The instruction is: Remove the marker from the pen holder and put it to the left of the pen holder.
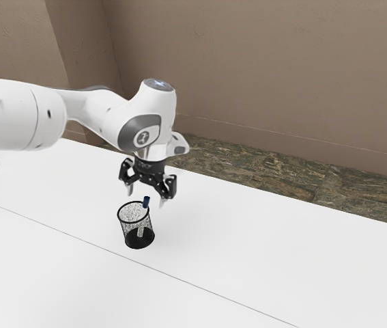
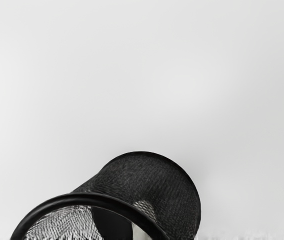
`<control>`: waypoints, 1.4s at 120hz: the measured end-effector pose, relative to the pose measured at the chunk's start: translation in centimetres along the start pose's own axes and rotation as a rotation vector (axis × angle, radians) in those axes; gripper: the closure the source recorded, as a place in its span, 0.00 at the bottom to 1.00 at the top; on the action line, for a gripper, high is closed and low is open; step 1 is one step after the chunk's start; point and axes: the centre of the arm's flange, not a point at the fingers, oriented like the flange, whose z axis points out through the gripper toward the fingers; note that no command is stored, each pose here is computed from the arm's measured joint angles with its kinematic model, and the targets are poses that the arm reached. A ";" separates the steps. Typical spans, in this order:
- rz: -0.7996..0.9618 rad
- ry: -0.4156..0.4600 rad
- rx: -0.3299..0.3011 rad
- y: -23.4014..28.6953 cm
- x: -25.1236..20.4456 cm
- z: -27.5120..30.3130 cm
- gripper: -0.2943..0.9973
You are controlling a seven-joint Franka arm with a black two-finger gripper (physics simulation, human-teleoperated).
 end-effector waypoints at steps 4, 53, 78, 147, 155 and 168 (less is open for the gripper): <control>0.004 0.000 -0.004 -0.1 -0.5 0.1 0.23; 0.020 0.019 -0.027 0.4 -1.7 0.5 0.23; 0.008 0.017 -0.034 0.6 -2.0 0.6 0.29; -0.033 0.030 -0.037 0.0 -2.3 -0.8 0.79; -0.044 0.036 -0.037 -0.5 -2.4 -1.6 0.80; -0.068 0.037 -0.034 -1.8 -2.7 -2.6 0.82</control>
